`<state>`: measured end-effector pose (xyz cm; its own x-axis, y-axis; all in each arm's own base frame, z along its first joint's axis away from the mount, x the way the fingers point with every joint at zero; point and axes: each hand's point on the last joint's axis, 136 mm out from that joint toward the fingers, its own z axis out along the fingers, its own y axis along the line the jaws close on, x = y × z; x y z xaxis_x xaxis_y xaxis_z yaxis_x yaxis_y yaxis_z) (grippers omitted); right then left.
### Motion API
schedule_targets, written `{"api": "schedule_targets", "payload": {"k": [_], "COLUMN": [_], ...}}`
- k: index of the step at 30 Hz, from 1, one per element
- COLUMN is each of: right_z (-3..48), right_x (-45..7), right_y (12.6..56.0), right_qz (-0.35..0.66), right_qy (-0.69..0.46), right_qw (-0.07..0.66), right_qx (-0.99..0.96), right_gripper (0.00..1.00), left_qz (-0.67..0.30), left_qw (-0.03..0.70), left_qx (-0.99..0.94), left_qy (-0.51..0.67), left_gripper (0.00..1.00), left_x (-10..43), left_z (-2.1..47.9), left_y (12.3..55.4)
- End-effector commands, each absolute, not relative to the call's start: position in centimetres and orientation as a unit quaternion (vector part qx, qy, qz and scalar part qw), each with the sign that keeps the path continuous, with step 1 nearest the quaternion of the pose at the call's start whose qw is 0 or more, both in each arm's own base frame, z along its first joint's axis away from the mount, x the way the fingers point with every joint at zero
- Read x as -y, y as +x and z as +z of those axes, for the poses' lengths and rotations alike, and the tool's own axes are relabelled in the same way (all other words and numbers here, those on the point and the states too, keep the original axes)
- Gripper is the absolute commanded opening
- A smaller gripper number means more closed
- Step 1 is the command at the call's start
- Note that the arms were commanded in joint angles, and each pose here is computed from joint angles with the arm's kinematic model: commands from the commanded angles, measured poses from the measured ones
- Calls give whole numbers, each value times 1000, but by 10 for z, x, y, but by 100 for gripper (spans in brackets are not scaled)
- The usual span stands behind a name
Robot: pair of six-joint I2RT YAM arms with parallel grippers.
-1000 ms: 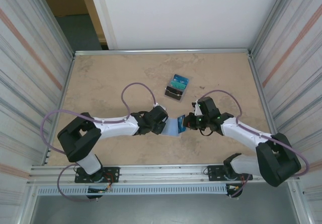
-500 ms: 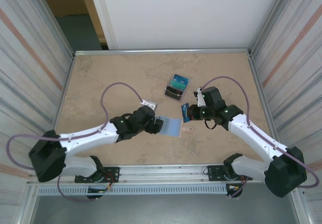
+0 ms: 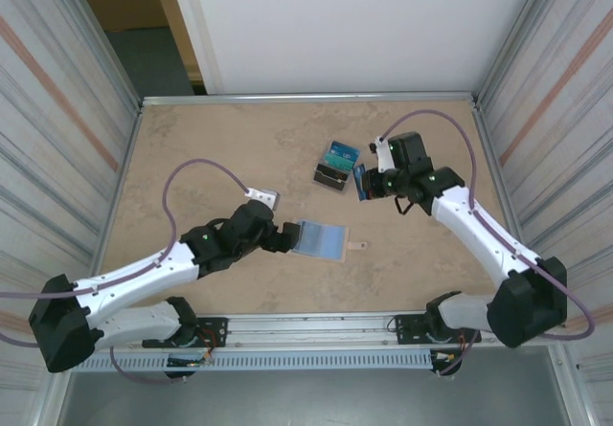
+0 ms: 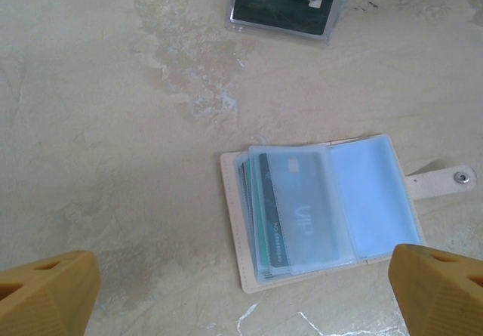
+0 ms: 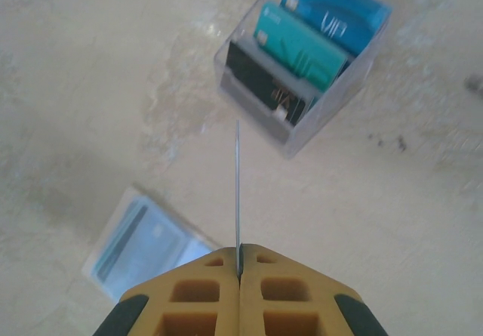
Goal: Take the credit cards out of the card holder
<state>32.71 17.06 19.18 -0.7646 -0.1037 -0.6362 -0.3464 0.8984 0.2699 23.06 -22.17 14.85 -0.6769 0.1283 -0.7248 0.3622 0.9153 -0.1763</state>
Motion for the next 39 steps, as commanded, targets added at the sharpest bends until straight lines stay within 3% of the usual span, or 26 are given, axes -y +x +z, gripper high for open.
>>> {"api": "schedule_targets", "payload": {"k": [1,19,31,39], "right_z": [195,170,148,132], "right_x": [-171,-194,-195,-196], "right_y": [347,465,493,503], "right_qz": [177,113,80,66], "right_qy": [-170,-288,-341,-362], "right_qw": [325,331,330,326], "right_qx": [-913,-891,-877,-871], "right_gripper": [0,0,0,0], "left_qz": [-167,-174,-170,-175], "left_qw": [383,434,467,453], "left_qx": [-900,-872,-853,-862], "left_qy": [126,145,157,142], "left_gripper": [99,98,99,99], "left_x": [219,215,218,213], "left_z": [152,165,180,174], "left_y": [232,255,266,275]}}
